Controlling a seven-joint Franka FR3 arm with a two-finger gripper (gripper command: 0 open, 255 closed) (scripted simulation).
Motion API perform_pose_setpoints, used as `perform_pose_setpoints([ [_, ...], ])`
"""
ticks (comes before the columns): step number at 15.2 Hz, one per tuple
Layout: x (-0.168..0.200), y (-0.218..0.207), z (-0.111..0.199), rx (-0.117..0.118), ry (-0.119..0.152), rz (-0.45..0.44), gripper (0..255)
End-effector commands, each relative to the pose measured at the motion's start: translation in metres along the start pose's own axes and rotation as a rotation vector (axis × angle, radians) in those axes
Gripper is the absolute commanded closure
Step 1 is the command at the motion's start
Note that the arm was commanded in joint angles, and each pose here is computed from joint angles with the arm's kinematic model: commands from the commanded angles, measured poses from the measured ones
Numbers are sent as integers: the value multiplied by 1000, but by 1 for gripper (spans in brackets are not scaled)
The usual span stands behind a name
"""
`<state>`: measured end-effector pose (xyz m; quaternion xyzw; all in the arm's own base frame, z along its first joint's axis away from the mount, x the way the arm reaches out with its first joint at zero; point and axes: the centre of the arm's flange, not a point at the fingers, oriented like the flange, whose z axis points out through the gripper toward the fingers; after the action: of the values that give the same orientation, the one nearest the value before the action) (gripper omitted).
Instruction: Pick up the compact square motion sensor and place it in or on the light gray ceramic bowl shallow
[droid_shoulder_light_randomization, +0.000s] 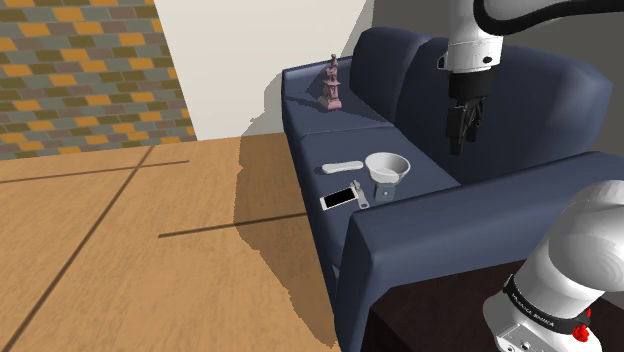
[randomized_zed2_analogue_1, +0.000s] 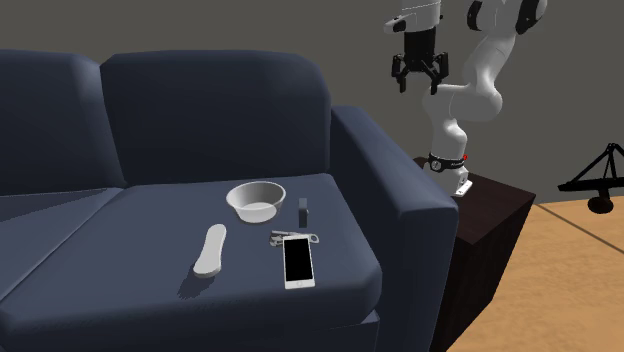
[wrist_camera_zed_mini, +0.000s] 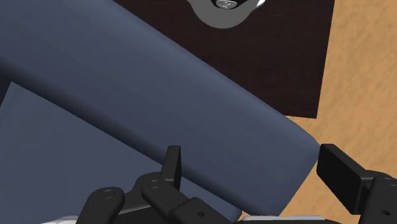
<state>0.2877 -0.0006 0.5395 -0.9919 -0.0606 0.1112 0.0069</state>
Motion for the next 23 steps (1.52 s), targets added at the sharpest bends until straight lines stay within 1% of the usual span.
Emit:
perform_pose_setpoints([
  [1,0,0,0,0,0,0,0],
  [12,77,70,92,-4,68,-26,0],
  [23,162,139,178,-9,136,-53,0],
])
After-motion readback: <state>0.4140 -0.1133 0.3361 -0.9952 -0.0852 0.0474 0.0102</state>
